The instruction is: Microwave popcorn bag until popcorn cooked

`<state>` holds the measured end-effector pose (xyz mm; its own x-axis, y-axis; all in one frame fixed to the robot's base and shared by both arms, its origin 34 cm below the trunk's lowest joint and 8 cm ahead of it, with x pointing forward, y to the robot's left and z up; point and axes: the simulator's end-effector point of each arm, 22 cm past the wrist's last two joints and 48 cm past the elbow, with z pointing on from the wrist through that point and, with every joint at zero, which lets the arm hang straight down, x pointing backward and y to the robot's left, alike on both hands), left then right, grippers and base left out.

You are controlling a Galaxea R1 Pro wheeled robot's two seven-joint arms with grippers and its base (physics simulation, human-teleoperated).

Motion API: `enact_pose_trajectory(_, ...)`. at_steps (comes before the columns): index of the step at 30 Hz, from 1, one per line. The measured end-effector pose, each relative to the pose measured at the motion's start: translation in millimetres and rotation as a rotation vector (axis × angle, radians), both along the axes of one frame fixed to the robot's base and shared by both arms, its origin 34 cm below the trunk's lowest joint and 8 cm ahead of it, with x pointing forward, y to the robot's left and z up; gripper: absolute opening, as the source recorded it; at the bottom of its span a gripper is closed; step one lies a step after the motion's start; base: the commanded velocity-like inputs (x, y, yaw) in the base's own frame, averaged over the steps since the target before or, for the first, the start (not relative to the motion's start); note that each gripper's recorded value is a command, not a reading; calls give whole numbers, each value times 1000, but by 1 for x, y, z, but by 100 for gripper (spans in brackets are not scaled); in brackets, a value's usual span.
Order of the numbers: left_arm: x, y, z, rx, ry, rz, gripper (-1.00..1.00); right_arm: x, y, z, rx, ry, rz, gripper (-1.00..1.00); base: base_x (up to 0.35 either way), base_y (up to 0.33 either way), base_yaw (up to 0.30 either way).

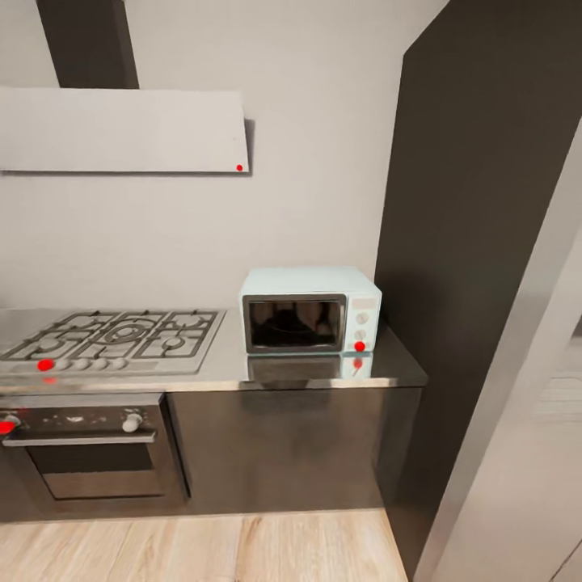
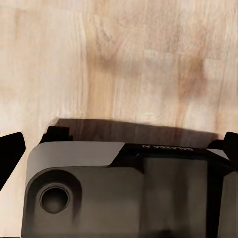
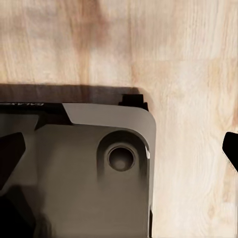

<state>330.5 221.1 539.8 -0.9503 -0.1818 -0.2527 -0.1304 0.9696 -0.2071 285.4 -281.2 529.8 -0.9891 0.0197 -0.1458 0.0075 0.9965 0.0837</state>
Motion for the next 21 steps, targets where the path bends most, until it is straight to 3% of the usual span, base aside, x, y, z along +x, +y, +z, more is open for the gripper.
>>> enact_pose_trajectory(16,0,0,0,0,0,0,100,0,-2,0,-16,-1,-3,100,0,0,269)
enact_pose_trajectory(21,0,0,0,0,0,0,100,0,-4,0,-18,-2,-3,100,0,0,54)
